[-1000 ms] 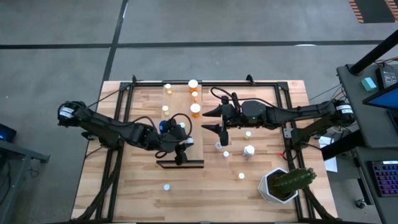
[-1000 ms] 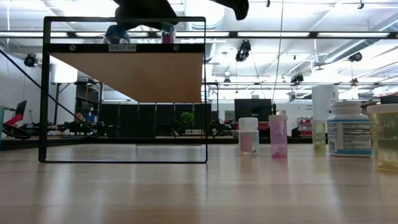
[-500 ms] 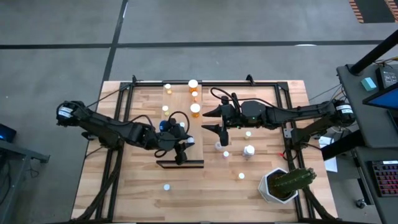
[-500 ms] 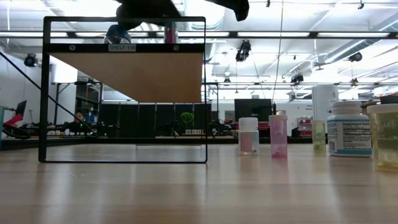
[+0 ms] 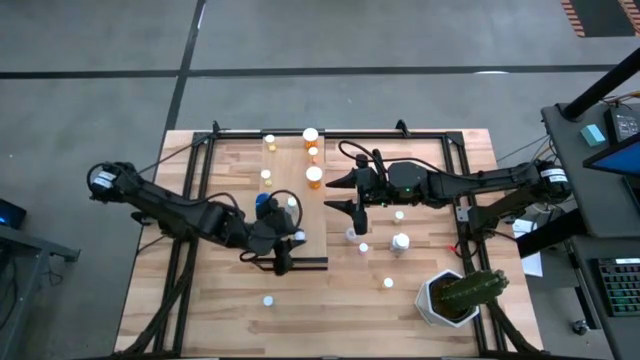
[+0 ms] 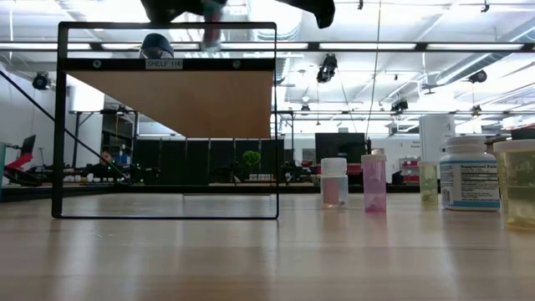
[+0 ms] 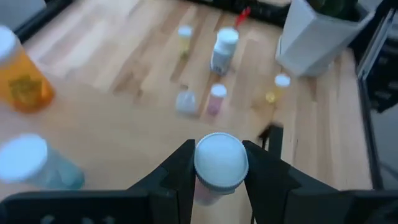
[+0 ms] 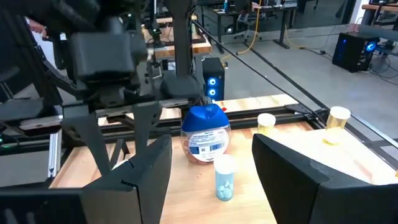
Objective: Pick and place medicine bottles onto shelf by color
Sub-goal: Put the top blue capsule bottle on the shelf
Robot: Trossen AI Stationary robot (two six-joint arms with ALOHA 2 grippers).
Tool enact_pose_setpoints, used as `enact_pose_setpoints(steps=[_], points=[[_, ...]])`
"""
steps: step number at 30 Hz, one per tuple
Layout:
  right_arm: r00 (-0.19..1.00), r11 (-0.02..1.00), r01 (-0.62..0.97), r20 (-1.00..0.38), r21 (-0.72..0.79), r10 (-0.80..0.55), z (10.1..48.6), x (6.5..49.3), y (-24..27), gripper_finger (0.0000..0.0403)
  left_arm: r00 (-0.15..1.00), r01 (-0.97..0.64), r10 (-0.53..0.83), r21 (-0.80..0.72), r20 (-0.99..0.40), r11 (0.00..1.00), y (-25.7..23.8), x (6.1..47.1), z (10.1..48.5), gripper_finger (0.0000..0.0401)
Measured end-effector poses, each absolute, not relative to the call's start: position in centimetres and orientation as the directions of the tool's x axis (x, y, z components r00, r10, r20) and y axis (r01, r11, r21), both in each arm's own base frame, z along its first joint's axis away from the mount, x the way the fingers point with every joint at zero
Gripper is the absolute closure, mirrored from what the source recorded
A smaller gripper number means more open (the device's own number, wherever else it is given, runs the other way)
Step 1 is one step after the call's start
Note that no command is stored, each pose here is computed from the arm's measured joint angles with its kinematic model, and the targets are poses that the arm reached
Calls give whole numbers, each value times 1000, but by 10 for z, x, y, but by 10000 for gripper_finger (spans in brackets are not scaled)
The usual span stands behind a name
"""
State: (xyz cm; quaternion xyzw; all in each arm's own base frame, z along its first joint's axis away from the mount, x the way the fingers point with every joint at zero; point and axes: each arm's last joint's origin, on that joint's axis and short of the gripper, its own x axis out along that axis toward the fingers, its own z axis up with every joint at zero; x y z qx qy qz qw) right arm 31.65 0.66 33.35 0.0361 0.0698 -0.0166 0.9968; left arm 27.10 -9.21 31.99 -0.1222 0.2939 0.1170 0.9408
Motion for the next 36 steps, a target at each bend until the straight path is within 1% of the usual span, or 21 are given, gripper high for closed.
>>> enact_pose_setpoints(steps=[4,9,13,16,20,25,36], points=[[990,997,38,-142,69,-28,333,317,7,188,791,-294,160,-138,-590,946,-97,268,312,305],[989,997,38,-143,69,-28,333,317,7,188,788,-312,169,-147,-592,939,-98,268,309,305],[989,997,38,-143,69,-28,333,317,7,188,776,-330,148,-195,-613,924,-102,265,306,305],[989,997,38,-143,69,-28,333,316,7,188,763,-335,154,-181,-628,924,-102,264,303,305],[989,997,37,-144,65,-28,333,317,7,188,764,-341,162,-178,-624,923,-102,264,295,305],[989,997,37,-145,61,-28,333,316,7,188,784,-348,152,-224,-602,910,-103,265,292,304],[988,997,38,-150,66,-28,333,316,7,188,782,-363,159,-233,-602,902,-102,265,292,246]])
